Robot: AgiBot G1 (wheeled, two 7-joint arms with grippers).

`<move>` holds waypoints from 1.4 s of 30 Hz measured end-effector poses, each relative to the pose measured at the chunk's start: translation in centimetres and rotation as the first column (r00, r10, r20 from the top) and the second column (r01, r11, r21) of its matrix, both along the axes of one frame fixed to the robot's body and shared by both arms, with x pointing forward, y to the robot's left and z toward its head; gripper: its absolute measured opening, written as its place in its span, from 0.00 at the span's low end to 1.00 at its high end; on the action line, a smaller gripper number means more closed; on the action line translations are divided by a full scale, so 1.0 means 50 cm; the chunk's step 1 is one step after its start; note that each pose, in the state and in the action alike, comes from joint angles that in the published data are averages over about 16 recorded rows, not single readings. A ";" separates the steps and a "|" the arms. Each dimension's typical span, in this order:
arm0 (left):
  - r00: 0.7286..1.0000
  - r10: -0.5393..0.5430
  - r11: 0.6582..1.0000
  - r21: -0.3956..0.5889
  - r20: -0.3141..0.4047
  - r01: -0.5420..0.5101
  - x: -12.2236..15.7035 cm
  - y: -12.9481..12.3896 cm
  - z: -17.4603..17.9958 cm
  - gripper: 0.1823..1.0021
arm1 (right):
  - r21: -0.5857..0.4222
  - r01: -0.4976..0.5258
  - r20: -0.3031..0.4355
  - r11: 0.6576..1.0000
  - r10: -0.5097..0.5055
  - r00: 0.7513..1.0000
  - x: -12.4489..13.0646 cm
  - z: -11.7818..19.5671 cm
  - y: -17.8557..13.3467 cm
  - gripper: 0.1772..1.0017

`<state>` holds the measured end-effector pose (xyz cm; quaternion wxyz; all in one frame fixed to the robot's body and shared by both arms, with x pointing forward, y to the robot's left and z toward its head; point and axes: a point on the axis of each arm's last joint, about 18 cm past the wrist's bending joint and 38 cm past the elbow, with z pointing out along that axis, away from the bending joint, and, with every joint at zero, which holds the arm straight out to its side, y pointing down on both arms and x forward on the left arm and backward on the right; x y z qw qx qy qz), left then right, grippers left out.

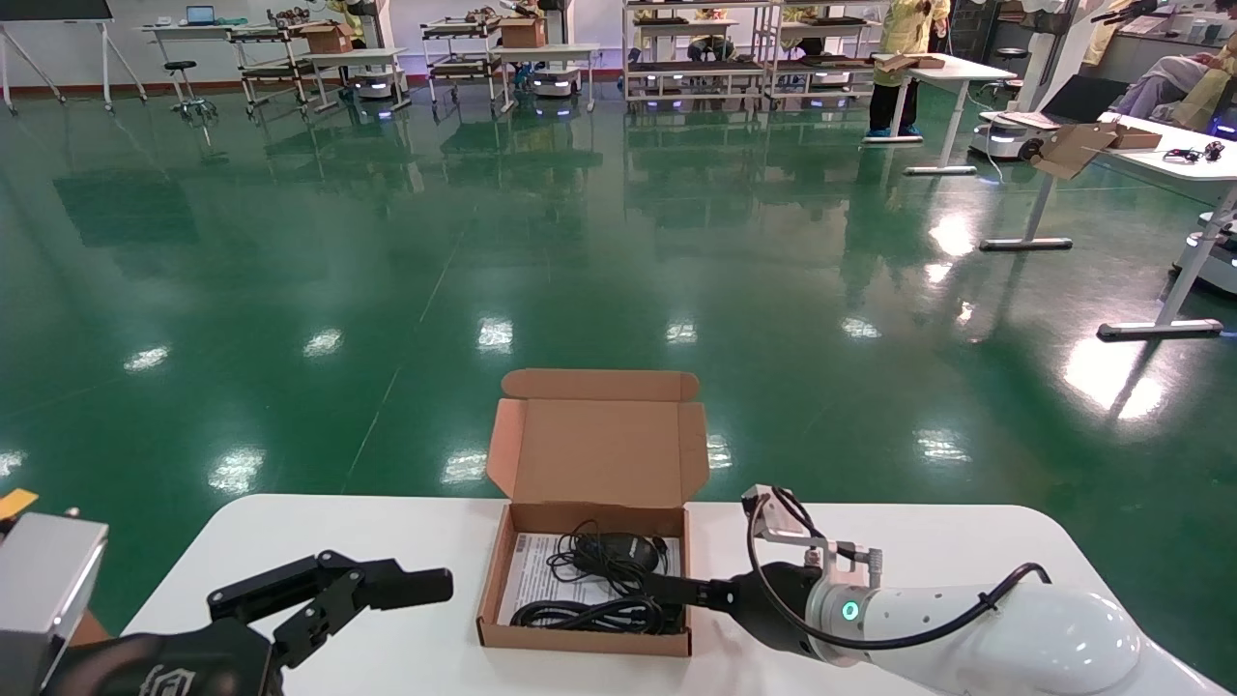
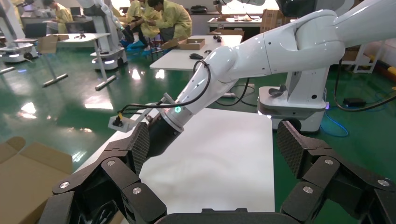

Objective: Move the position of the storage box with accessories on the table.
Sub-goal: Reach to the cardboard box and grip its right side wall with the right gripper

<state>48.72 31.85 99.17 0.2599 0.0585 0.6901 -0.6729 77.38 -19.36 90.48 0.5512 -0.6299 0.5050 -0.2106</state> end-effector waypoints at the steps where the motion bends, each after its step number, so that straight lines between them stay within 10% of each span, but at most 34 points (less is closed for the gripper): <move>1: 1.000 0.000 1.000 0.000 0.000 0.000 0.000 0.000 0.000 1.00 | -0.001 0.001 0.002 1.000 -0.001 1.000 0.000 -0.001 0.001 1.00; 24: 1.000 0.000 1.000 0.000 0.000 0.000 0.000 0.000 0.000 1.00 | -0.002 0.023 0.015 1.000 -0.023 1.000 0.006 -0.021 0.001 0.90; 42: 1.000 0.000 1.000 0.000 0.000 0.000 0.000 0.000 0.000 1.00 | -0.002 0.040 0.019 0.999 -0.040 0.999 0.009 -0.017 -0.013 0.48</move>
